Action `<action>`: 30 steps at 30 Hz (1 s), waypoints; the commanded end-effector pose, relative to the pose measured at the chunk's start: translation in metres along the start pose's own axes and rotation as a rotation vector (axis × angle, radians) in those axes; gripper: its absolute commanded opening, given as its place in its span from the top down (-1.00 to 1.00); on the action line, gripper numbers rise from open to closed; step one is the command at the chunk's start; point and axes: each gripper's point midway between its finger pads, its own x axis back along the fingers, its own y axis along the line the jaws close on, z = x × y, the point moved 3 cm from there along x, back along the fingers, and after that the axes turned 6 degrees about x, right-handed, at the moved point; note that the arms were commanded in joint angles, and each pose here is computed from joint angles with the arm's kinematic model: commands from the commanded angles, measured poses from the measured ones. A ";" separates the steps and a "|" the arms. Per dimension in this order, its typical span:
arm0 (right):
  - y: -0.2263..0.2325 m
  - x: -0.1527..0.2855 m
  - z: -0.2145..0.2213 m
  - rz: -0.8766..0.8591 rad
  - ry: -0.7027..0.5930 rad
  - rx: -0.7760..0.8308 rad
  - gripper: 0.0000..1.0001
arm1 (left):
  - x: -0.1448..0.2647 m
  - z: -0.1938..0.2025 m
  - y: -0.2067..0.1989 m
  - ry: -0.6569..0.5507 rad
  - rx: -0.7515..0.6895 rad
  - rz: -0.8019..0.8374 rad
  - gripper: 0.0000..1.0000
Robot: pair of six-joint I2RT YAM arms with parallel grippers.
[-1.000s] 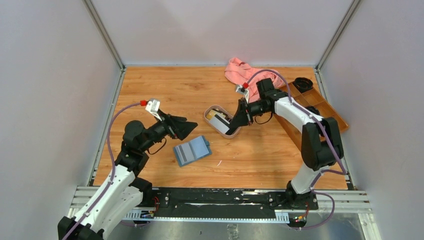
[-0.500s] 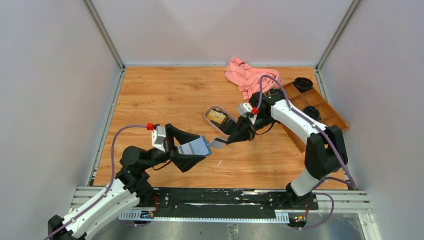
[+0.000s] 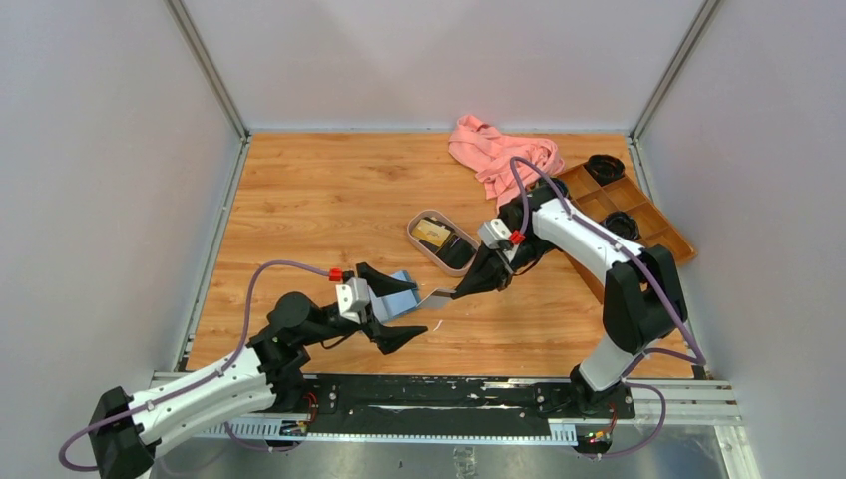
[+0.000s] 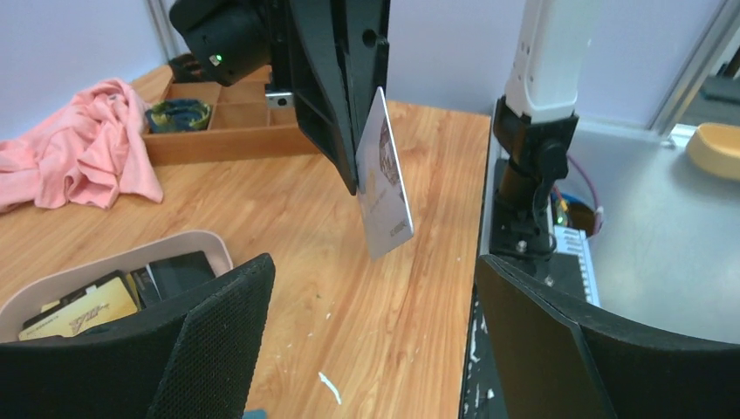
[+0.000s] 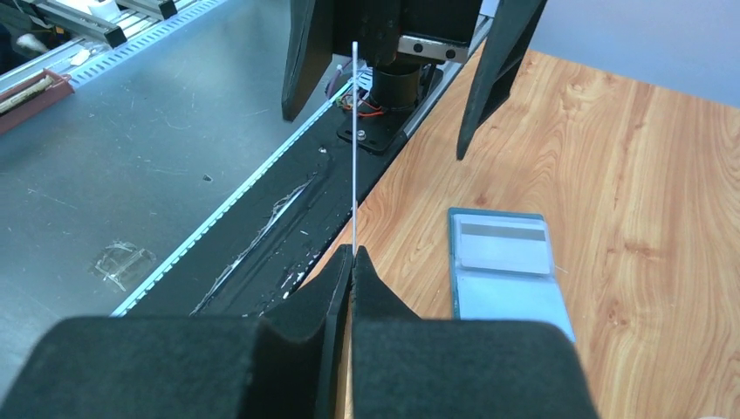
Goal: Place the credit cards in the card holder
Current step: Insert the credit card into the card holder.
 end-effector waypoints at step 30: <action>-0.023 0.008 0.014 -0.018 0.116 -0.198 -0.09 | -0.008 0.007 0.031 0.011 0.195 -0.159 1.00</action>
